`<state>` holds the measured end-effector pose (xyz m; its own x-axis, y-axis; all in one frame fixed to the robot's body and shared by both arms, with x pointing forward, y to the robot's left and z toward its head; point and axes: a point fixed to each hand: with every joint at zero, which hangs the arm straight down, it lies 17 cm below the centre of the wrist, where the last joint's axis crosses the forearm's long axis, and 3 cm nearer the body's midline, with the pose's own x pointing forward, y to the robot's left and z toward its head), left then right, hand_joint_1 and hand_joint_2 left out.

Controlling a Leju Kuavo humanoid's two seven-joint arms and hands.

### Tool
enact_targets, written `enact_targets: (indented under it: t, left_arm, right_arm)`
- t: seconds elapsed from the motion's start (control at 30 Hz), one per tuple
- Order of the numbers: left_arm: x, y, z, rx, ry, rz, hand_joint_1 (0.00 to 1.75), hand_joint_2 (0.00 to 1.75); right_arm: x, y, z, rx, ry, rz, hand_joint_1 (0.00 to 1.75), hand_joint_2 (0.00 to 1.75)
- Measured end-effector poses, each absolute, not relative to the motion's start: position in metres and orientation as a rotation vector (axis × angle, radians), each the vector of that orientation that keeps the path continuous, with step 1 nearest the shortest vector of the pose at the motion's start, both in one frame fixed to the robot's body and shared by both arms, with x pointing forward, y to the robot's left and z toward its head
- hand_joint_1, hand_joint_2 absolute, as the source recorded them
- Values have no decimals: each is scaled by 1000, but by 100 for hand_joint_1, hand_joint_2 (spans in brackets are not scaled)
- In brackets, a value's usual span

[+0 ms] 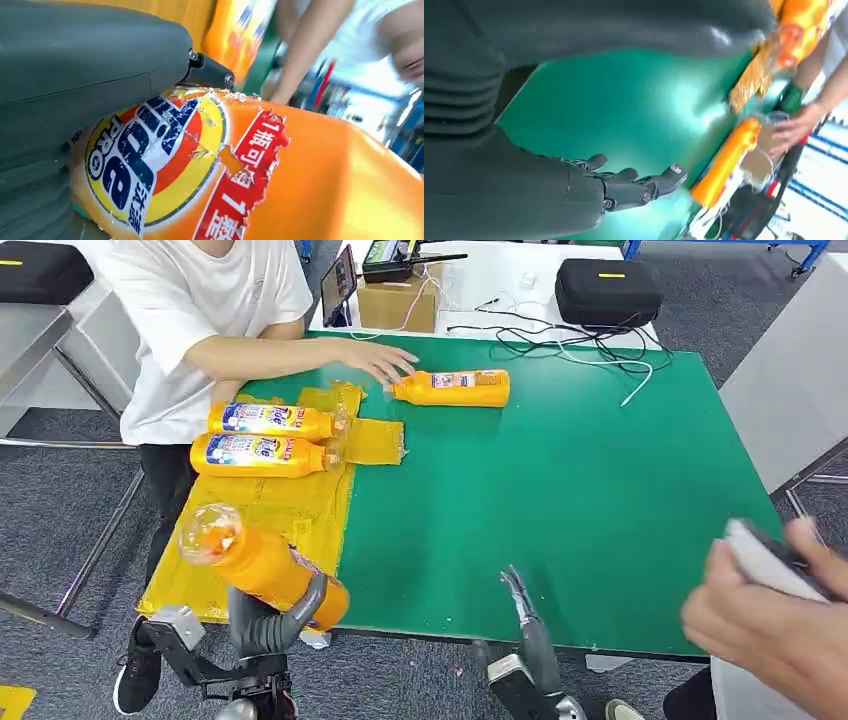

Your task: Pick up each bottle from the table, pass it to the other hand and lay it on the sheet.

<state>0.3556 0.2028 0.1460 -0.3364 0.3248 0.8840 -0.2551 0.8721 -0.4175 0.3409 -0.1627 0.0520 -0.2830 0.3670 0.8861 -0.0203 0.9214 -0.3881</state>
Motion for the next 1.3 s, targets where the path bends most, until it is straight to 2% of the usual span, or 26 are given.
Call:
enact_targets:
  t: [0.13,0.23,0.3,0.4,0.63,1.03,1.07,1.1,1.3]
  left_arm:
    - [358,215,154,336,-1918,377,175,175]
    - [369,202,160,608,-1997,20,175,175]
    - [385,204,150,742,-1974,-156,175,175]
    - [407,227,131,878,-1891,-266,175,175]
    - [447,248,68,998,-1591,-518,175,175]
    - [497,269,23,952,-1350,-718,175,175]
    - [498,270,20,948,-1340,-725,127,175]
    - [500,271,19,946,-1332,-729,0,175]
    - [507,265,-3,777,-1259,-762,0,175]
  right_arm:
    - [339,-167,60,-274,-1849,356,0,0]
    - [340,-165,63,-274,-1861,371,0,0]
    - [343,-162,68,-262,-1881,386,0,0]
    - [349,-162,76,-247,-1901,382,0,0]
    - [360,-159,89,-207,-1932,379,0,0]
    - [371,-148,106,-170,-1969,343,0,0]
    - [372,-147,107,-169,-1971,341,0,0]
    - [373,-147,108,-169,-1972,340,0,0]
    - [374,-147,109,-160,-1975,330,0,0]
